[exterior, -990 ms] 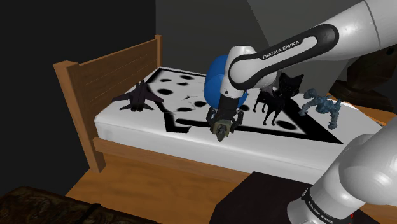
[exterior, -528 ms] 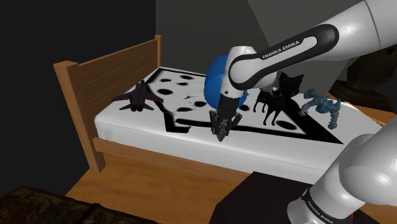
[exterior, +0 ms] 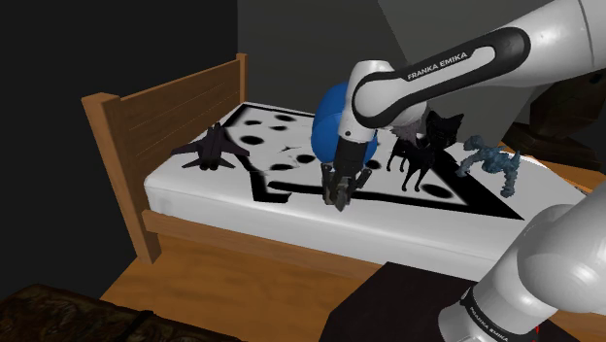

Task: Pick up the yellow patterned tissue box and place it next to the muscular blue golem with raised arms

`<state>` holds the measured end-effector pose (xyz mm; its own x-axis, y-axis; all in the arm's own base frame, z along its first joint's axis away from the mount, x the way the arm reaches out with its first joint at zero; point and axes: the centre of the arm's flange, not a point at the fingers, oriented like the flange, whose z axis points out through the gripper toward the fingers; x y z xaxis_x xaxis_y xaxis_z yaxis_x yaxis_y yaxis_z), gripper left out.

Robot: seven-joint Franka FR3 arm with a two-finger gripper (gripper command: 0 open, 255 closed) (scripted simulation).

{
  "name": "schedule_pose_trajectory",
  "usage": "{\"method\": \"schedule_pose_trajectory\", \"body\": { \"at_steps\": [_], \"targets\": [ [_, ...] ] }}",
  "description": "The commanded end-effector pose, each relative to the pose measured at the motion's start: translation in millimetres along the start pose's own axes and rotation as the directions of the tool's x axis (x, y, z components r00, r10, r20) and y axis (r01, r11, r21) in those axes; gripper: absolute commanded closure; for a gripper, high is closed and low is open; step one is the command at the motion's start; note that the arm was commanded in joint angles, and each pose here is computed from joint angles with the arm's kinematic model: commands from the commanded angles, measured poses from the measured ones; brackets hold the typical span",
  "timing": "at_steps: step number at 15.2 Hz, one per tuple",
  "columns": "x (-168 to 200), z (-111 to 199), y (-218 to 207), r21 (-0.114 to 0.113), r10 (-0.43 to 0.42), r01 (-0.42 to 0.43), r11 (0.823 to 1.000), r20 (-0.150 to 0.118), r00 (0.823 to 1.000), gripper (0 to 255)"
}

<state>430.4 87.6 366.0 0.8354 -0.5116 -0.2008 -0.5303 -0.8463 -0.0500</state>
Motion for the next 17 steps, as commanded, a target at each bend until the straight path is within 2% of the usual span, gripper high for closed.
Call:
{"method": "schedule_pose_trajectory", "body": {
  "at_steps": [1, 17],
  "targets": [
    [-2, -11, -1, 0.0, 0.0, 0.0, 1.0, 0.0, 1.0, 255],
    [-19, -94, -5, 0.0, 0.0, 0.0, 1.0, 0.0, 1.0, 255]
  ]
}}
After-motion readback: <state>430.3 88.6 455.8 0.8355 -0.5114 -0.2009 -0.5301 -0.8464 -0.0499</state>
